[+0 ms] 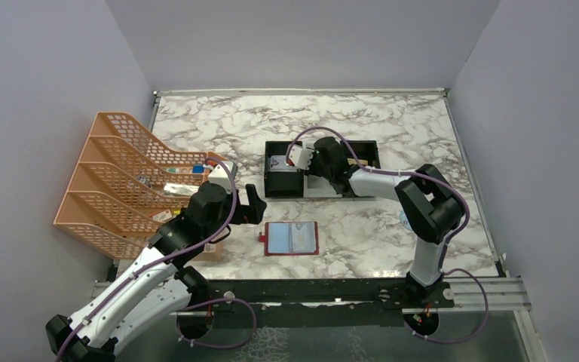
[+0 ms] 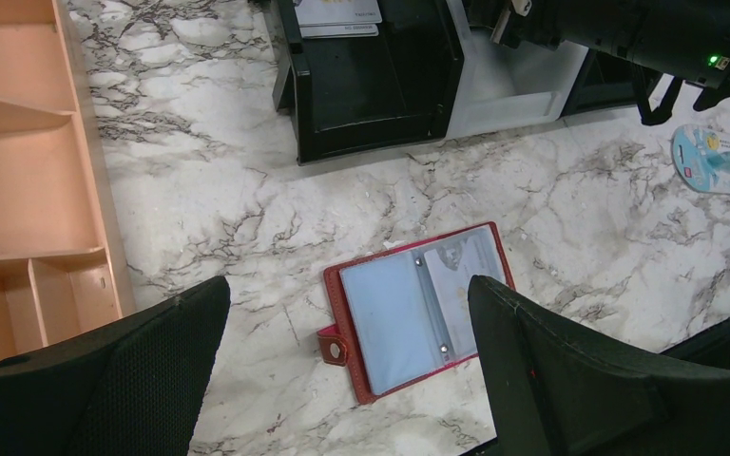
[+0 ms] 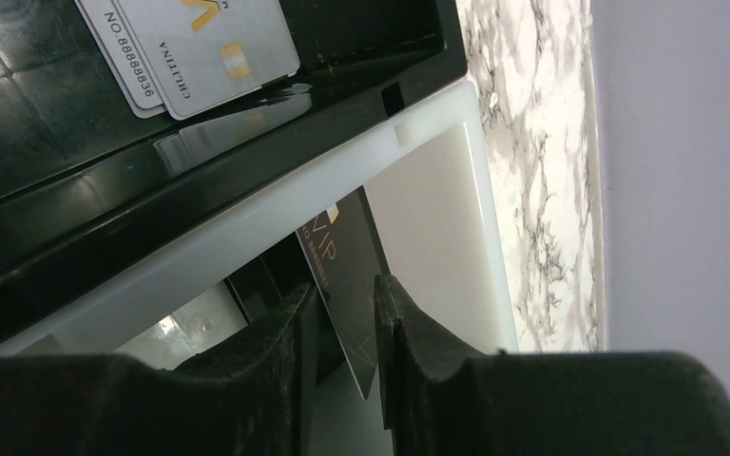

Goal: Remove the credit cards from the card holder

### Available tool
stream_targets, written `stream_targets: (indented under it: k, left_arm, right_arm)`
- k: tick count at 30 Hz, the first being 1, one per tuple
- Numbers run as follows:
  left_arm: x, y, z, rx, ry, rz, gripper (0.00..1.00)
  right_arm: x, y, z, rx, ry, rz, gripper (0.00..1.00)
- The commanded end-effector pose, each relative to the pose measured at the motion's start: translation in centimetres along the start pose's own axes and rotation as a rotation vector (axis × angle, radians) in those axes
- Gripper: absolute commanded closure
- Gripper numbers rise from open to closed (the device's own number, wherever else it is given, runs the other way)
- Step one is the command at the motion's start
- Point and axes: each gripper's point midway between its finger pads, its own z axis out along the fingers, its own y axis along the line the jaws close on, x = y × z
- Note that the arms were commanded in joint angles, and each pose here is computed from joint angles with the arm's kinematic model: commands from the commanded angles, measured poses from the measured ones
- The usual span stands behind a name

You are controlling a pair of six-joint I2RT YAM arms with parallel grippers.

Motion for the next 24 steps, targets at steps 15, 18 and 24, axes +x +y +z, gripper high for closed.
stream_targets:
  k: [15, 18, 24]
  left_arm:
    - [0.7, -0.1, 0.13, 0.008, 0.028, 0.006, 0.01]
    - [0.88, -0.15, 0.27, 0.01, 0.038, 0.007, 0.01]
    - [1.17, -0.32, 0.47, 0.015, 0.057, 0.009, 0.01]
  right_arm:
    - [-0.32, 0.0, 0.59, -0.022, 0.013, 0.106, 0.59]
    - [-0.46, -0.35, 0.46, -0.01, 0.007, 0.116, 0.58]
    - [-0.79, -0.17, 0.28, -0.028, -0.008, 0.134, 0.55]
